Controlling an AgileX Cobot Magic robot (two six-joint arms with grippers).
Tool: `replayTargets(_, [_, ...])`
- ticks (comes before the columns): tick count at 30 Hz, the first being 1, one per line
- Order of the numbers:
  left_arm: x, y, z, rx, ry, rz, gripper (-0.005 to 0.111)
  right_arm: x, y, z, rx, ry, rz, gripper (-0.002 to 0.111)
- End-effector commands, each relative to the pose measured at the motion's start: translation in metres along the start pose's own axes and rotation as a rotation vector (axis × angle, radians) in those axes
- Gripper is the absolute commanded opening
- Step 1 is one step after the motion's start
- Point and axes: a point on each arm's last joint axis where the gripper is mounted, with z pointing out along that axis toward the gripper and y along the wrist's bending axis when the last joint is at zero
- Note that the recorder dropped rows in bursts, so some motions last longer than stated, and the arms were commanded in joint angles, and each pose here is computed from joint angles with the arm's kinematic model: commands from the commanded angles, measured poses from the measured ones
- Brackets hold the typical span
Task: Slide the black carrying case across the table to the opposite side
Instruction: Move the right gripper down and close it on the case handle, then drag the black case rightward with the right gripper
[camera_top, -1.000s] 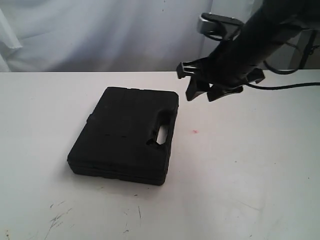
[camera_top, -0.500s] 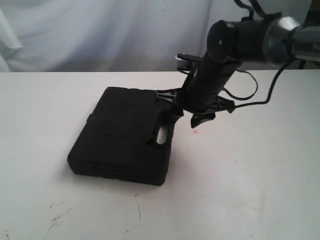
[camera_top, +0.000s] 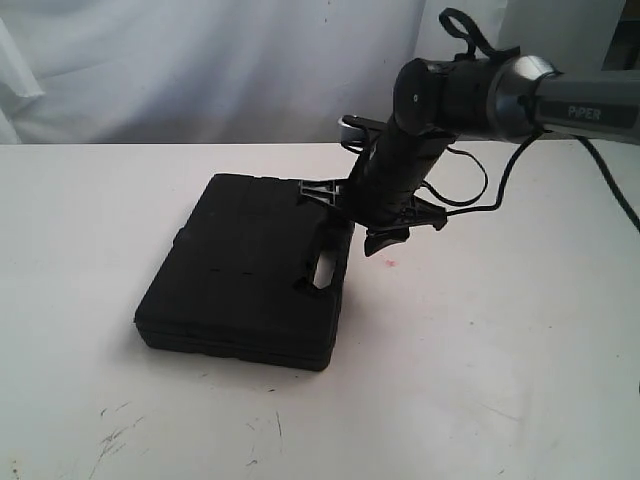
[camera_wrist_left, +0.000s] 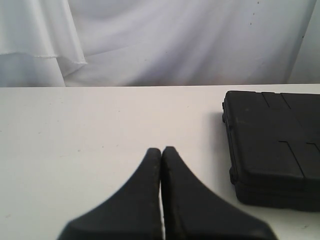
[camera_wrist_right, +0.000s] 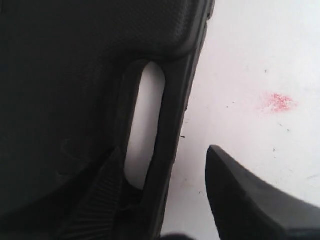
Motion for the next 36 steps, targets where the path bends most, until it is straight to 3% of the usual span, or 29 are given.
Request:
replayTargets(1, [0.001,0.0,0.0,0.0,0.0,-0.012,0.0,0.006,0.007,0.011,0.008,0.043,-0.018,0.048])
replayTargets(16, [0.001,0.0,0.0,0.0,0.0,-0.012,0.0,0.02,0.012,0.046,0.044,0.115,-0.029,0.047])
replayTargets(20, [0.001,0.0,0.0,0.0,0.0,-0.012,0.0,0.021,0.012,0.047,0.045,0.118,-0.028,0.037])
replayTargets(28, [0.001,0.0,0.0,0.0,0.0,-0.012,0.0,0.023,0.015,0.047,0.047,0.128,-0.034,0.001])
replayTargets(36, [0.001,0.0,0.0,0.0,0.0,-0.014,0.0,0.022,0.014,0.039,0.074,0.116,-0.037,0.0])
